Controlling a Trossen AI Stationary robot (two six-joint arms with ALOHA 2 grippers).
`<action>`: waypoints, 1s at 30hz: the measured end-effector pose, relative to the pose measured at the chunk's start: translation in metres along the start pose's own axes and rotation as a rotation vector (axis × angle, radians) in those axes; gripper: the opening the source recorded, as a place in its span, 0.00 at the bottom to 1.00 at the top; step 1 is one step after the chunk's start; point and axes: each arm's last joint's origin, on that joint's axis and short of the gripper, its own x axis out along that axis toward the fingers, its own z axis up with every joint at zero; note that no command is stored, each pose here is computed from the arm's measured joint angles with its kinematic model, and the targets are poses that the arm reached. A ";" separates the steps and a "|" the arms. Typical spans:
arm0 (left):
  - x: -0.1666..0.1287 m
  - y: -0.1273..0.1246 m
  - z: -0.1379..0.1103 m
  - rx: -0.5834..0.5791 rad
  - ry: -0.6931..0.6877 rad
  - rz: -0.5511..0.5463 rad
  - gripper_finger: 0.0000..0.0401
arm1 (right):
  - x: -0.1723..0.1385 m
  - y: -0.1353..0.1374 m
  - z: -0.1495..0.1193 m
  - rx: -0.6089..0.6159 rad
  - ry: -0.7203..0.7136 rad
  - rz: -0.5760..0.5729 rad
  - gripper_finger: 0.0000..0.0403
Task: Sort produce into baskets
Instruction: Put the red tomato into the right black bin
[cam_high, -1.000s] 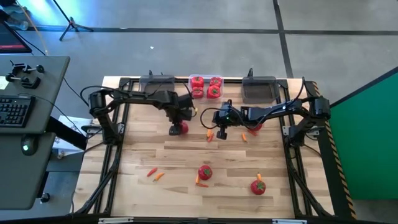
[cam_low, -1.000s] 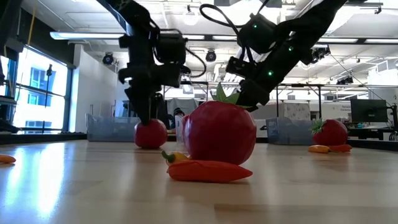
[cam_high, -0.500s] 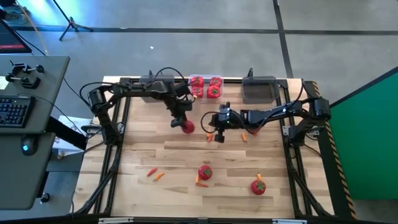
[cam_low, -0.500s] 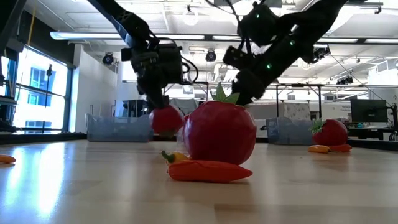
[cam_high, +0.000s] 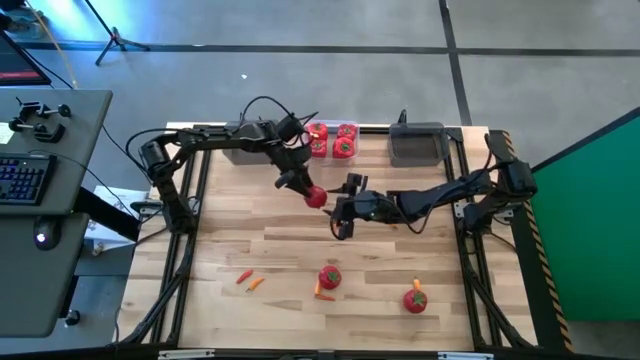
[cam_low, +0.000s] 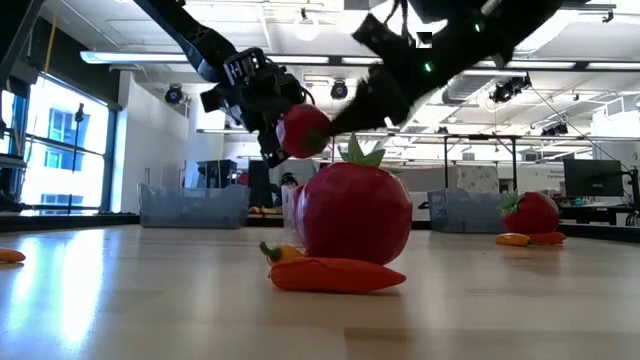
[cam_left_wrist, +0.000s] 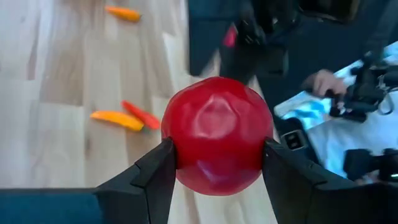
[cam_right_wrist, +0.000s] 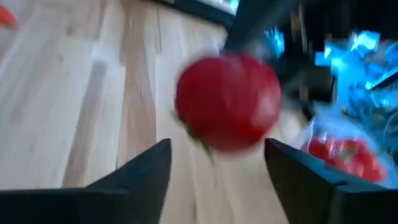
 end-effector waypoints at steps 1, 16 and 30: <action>0.000 0.000 0.000 -0.005 -0.003 -0.007 0.47 | 0.000 -0.001 0.006 -0.013 -0.011 -0.007 0.66; 0.005 -0.005 0.001 -0.017 -0.007 -0.088 0.47 | 0.002 -0.020 0.040 -0.328 -0.039 0.137 0.77; 0.016 -0.013 0.005 0.006 -0.003 -0.112 0.47 | 0.009 -0.039 0.033 -0.312 -0.063 0.298 0.77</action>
